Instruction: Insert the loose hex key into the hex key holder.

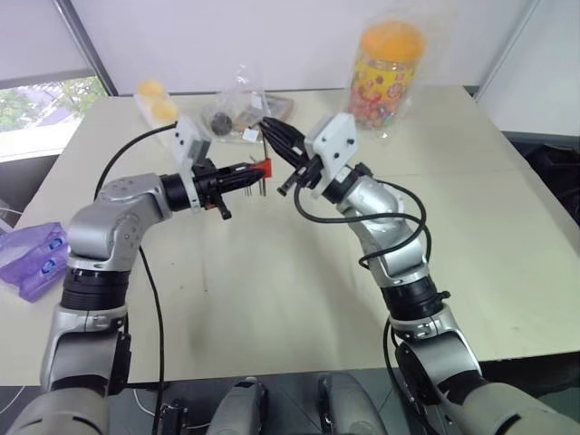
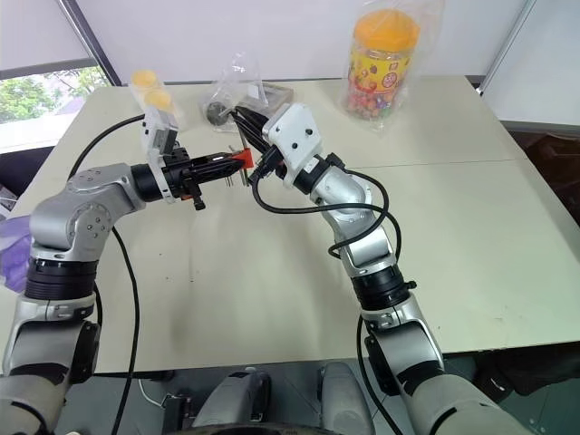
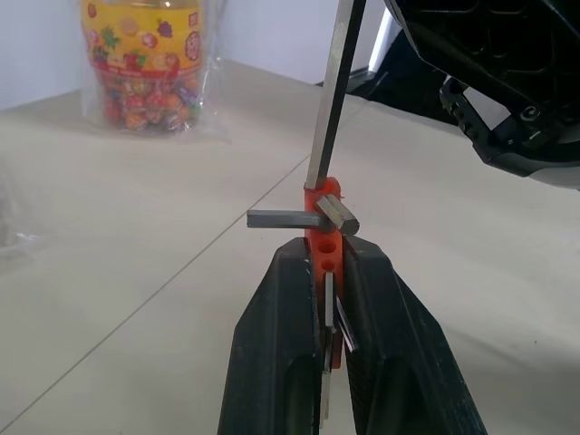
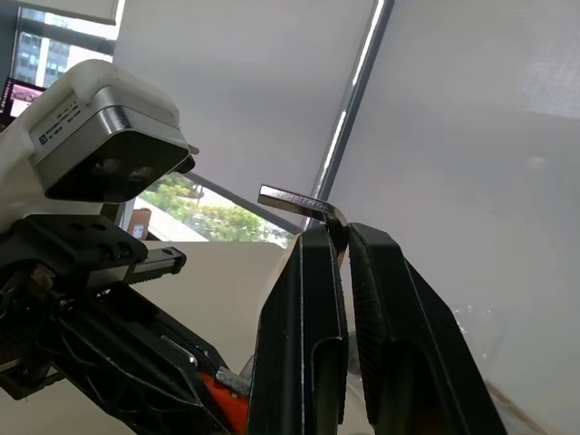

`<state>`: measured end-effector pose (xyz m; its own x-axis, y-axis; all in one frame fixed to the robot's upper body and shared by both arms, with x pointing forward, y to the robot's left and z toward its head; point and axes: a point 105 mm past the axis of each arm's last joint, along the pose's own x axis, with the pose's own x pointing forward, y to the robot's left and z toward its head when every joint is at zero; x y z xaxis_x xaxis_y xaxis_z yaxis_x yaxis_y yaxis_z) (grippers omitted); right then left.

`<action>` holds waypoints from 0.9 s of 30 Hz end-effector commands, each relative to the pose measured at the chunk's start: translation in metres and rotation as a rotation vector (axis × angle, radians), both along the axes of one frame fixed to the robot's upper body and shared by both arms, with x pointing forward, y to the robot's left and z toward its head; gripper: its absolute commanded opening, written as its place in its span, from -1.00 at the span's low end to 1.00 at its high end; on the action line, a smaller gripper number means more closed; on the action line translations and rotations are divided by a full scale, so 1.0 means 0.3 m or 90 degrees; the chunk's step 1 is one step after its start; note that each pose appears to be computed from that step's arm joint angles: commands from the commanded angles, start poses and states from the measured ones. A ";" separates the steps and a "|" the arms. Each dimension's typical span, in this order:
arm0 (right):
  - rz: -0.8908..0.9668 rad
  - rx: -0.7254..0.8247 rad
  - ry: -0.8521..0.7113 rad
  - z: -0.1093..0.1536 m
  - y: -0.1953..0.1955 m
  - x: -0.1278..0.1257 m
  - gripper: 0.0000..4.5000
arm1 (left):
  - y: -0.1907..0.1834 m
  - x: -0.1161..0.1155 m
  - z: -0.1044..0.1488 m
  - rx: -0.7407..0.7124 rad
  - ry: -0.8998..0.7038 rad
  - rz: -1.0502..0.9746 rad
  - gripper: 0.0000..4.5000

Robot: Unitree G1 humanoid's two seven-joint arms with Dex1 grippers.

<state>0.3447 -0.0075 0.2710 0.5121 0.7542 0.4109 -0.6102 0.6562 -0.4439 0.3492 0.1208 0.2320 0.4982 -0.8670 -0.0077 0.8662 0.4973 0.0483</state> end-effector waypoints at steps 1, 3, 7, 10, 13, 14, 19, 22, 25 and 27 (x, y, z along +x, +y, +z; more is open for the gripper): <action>0.008 -0.001 -0.018 0.026 0.002 -0.015 -0.98 | -0.005 -0.013 0.059 -0.008 -0.050 -0.006 -1.00; 0.010 -0.003 -0.018 0.025 0.003 -0.016 -0.98 | -0.004 -0.012 0.060 -0.008 -0.051 -0.005 -1.00; 0.015 -0.006 -0.017 0.025 0.005 -0.021 -0.98 | -0.002 -0.007 0.061 -0.008 -0.052 -0.002 -1.00; 0.018 -0.007 -0.018 0.026 0.010 -0.025 -0.98 | 0.001 -0.006 0.061 -0.008 -0.052 0.000 -1.00; 0.019 -0.008 -0.015 0.022 0.011 -0.027 -0.98 | 0.001 -0.007 0.064 -0.009 -0.053 -0.001 -1.00; 0.019 -0.009 -0.015 0.021 0.011 -0.027 -0.98 | 0.001 -0.007 0.065 -0.009 -0.053 -0.001 -1.00; 0.019 -0.010 -0.013 0.018 0.013 -0.029 -0.98 | 0.004 -0.005 0.065 -0.007 -0.054 0.001 -1.00; 0.018 -0.017 -0.008 0.009 0.012 -0.024 -0.98 | -0.001 -0.007 0.072 -0.009 -0.058 -0.002 -1.00; 0.014 -0.026 0.007 -0.008 0.010 -0.015 -0.98 | -0.004 -0.009 0.076 -0.010 -0.060 -0.004 -1.00; 0.007 -0.030 0.020 -0.016 0.006 -0.005 -0.98 | -0.005 -0.011 0.076 -0.009 -0.061 -0.005 -1.00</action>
